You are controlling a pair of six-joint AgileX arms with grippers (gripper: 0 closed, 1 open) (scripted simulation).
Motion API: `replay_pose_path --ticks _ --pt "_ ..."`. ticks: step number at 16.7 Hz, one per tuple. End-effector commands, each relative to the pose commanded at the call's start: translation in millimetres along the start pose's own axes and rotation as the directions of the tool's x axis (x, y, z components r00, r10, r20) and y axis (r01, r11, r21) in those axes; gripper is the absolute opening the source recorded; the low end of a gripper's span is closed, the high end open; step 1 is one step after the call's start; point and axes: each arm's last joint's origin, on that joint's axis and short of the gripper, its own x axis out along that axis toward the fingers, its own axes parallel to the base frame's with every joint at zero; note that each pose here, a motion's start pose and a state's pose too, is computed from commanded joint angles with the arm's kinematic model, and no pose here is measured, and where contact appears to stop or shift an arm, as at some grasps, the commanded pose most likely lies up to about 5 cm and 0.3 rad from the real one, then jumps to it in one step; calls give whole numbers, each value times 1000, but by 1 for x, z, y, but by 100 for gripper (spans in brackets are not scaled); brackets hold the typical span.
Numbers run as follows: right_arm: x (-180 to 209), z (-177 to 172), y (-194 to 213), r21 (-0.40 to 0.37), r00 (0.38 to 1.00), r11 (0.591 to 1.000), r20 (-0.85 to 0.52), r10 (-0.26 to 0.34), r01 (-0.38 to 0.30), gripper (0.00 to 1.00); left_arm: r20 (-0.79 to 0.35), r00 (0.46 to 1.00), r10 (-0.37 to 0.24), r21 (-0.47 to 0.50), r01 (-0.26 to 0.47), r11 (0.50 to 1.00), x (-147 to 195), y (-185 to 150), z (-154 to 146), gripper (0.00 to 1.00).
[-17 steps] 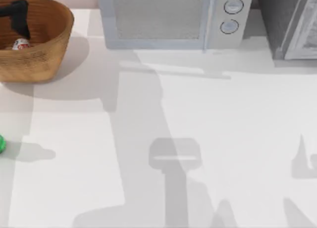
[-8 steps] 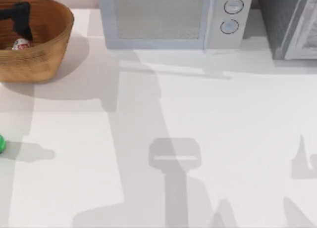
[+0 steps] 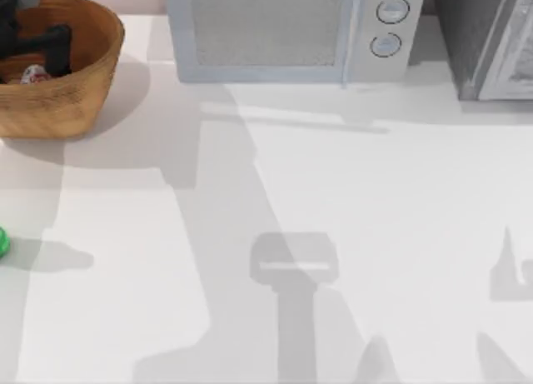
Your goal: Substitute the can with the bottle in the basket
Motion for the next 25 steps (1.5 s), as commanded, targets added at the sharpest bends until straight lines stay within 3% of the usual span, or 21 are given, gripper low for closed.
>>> replay_pose_path --ticks 6,19,25 --pt "0 0 0 0 1000 1000 0 0 0 100 0 1000 0 0 0 1000 5 0 0 100" --pt "0 0 0 0 1000 1000 0 0 0 100 0 1000 0 0 0 1000 5 0 0 2" --pt "0 0 0 0 1000 1000 0 0 0 100 0 1000 0 0 0 1000 5 0 0 0"
